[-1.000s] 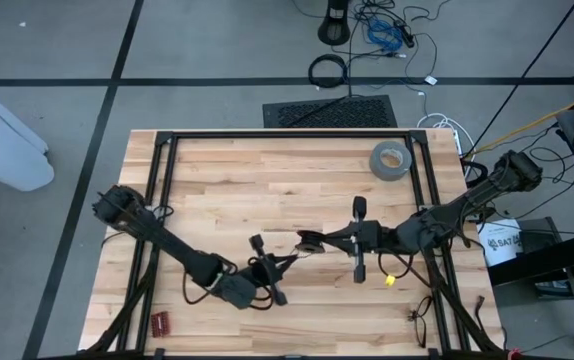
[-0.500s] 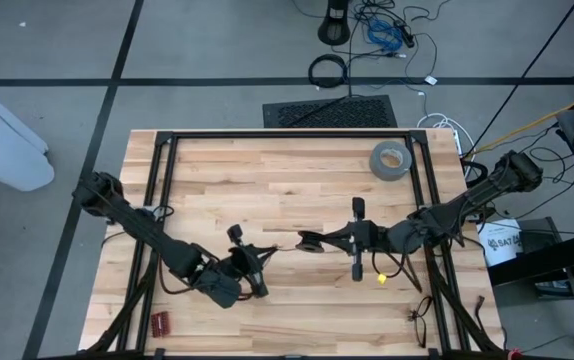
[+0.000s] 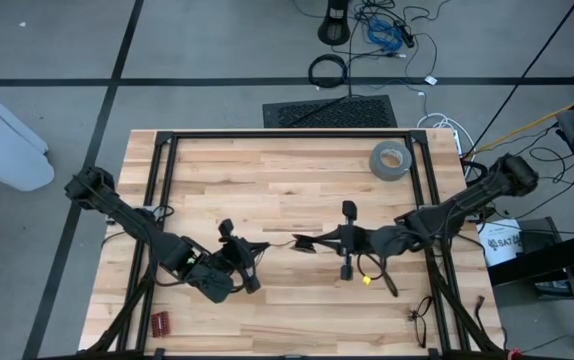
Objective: Coil cords
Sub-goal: Coil the black wire onto the spool
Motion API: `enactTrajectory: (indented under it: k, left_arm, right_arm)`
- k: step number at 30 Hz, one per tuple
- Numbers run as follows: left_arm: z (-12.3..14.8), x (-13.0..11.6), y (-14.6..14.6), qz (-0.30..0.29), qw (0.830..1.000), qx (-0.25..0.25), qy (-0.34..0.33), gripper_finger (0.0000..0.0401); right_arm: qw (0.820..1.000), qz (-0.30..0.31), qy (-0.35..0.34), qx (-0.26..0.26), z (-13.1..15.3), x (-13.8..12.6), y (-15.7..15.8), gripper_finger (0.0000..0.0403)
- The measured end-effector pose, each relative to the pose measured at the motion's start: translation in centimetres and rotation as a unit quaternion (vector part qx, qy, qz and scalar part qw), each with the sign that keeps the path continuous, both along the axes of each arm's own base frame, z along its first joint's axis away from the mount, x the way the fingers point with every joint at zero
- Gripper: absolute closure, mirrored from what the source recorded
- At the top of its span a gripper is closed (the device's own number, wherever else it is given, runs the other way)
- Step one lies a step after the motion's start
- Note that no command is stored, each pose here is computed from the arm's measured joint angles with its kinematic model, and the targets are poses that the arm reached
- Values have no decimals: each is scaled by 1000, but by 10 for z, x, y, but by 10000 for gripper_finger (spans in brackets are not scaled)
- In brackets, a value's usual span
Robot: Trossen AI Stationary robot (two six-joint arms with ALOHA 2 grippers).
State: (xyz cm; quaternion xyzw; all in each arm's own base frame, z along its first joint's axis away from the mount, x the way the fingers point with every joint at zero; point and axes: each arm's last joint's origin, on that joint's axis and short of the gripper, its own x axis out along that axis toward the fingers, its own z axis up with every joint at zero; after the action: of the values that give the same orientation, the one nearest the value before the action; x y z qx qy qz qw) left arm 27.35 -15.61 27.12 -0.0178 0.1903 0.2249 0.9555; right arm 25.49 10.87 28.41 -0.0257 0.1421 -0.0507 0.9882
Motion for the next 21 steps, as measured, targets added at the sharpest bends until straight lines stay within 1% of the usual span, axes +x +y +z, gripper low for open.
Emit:
enactTrajectory:
  k: [11,14,17,21]
  left_arm:
    - [0,-1,-4,-67,996,-46,29,397]
    - [6,-3,-4,-86,994,-62,31,397]
    - [14,-7,-2,-94,993,-73,23,397]
    - [20,-11,1,-95,992,-75,18,397]
  right_arm:
    - [997,4,38,-61,-24,18,2,403]
    - [996,9,46,-77,-28,20,3,403]
    - [995,11,48,-82,-29,21,3,403]
    - [995,11,48,-83,-29,21,3,403]
